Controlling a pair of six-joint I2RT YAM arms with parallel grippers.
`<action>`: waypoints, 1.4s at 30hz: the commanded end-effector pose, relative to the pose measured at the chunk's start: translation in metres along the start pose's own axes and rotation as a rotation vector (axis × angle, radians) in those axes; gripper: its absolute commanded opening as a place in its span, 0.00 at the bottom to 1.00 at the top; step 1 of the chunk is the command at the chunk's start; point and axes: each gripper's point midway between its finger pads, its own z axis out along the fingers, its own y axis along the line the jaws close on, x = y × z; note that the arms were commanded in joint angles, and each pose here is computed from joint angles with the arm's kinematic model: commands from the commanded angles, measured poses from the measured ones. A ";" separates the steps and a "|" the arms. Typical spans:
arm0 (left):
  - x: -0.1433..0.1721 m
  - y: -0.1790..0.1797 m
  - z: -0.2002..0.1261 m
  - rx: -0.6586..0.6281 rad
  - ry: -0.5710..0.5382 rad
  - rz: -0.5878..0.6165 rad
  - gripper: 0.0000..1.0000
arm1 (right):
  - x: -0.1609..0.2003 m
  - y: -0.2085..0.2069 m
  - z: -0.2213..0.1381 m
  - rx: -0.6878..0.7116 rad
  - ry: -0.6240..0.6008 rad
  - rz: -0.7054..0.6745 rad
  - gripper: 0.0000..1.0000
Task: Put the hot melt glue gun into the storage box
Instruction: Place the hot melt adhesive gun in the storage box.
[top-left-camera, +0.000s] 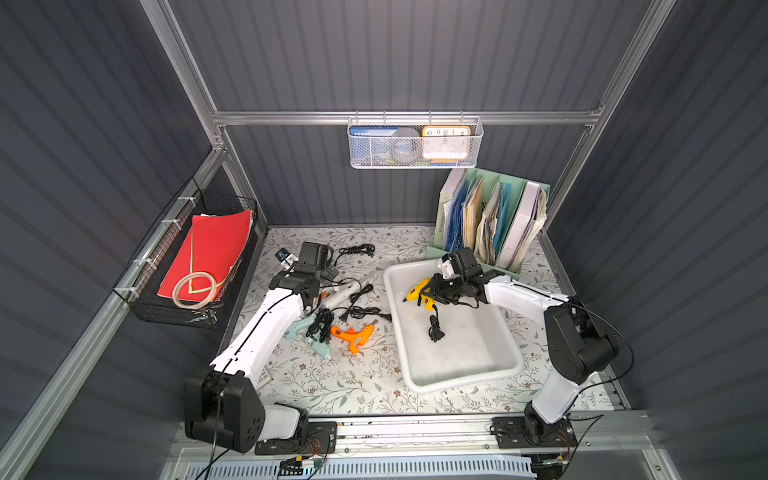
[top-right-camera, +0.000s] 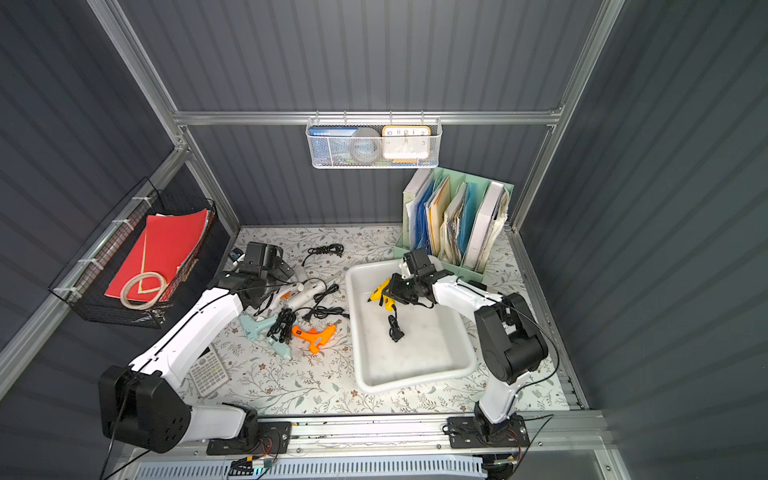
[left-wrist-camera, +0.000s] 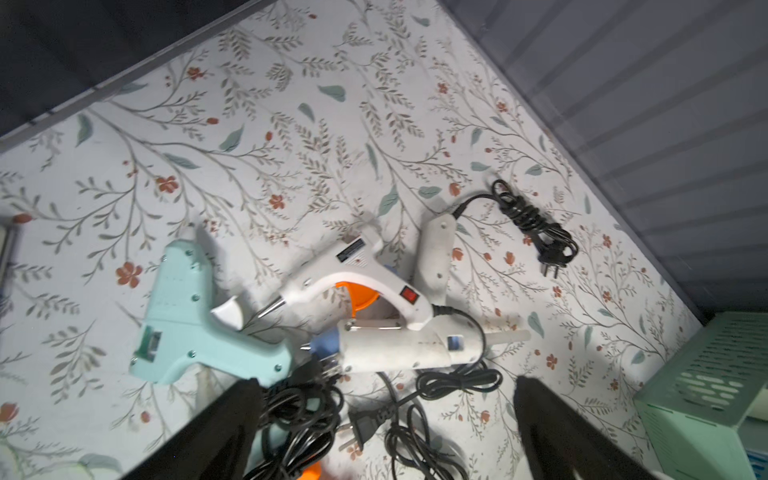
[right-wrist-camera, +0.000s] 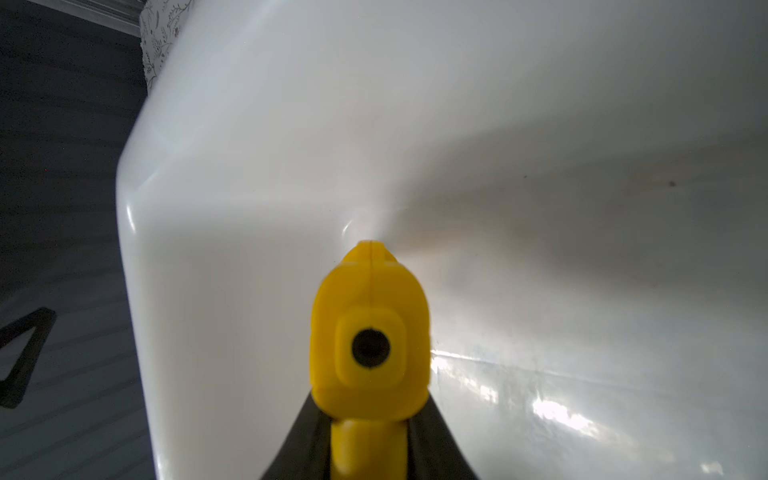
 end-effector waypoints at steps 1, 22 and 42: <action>0.012 0.031 -0.001 -0.047 0.072 -0.064 1.00 | -0.017 0.006 0.012 -0.022 -0.045 -0.001 0.00; 0.062 0.049 0.010 0.018 0.312 -0.077 0.86 | -0.003 -0.066 -0.004 0.336 -0.066 -0.028 0.71; 0.152 0.027 0.005 -0.041 0.207 -0.310 0.61 | -0.049 -0.009 -0.124 0.354 -0.425 -0.249 0.99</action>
